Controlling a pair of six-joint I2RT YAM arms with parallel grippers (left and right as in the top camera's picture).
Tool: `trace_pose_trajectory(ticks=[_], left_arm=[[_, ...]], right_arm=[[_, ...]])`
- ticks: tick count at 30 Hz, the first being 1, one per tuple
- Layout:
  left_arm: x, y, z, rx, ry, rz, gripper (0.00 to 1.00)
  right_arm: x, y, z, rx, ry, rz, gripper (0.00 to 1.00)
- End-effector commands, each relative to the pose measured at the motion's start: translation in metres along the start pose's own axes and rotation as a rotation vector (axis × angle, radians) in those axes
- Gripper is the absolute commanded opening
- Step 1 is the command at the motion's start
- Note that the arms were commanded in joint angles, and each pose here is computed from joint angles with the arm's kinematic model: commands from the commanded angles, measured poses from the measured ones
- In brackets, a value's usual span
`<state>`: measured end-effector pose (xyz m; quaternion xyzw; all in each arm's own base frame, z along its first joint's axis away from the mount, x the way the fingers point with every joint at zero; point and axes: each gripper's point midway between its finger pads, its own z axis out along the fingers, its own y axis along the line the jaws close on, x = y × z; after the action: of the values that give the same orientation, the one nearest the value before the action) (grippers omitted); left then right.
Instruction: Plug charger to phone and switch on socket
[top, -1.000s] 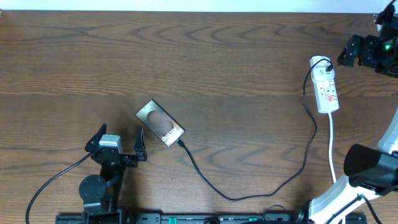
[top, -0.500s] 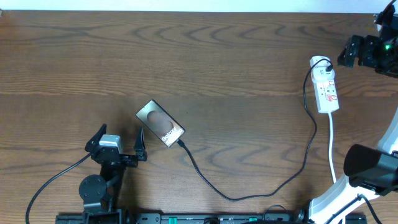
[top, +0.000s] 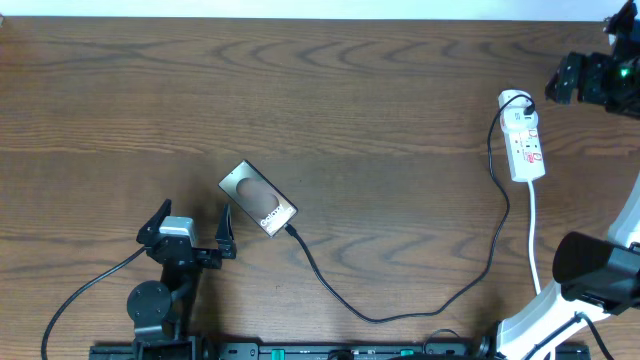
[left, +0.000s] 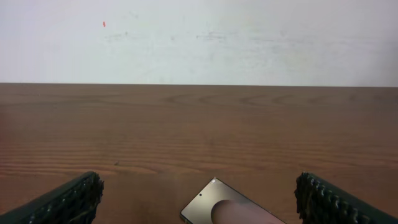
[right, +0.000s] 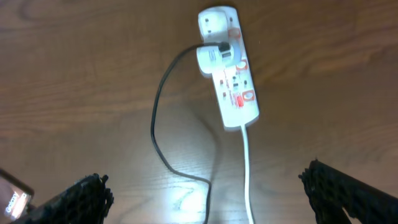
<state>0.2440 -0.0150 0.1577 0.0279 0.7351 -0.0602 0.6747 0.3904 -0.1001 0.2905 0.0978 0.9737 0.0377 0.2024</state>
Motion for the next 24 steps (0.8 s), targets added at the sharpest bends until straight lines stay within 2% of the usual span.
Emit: trace_pose_trajectory(ticks=[1,4,7,16,24], left_arm=[[0.015,-0.002,0.0,0.011,0.048,0.004,0.99],[0.015,-0.002,0.0,0.011,0.048,0.004,0.99],[0.015,-0.002,0.0,0.011,0.048,0.004,0.99],[0.015,-0.002,0.0,0.011,0.048,0.004,0.99],[0.015,-0.002,0.0,0.011,0.048,0.004,0.99]], right_arm=[[-0.012,0.015,-0.018,-0.054,-0.125,-0.042,0.99],[-0.024,0.032,-0.021,-0.143,-0.273,-0.083,0.99],[-0.019,0.045,-0.016,-0.215,-0.379,-0.123,0.99],[0.029,0.081,0.021,-0.337,-0.638,-0.271,0.99],[0.067,0.107,0.009,-0.339,-0.974,-0.428,0.99]])
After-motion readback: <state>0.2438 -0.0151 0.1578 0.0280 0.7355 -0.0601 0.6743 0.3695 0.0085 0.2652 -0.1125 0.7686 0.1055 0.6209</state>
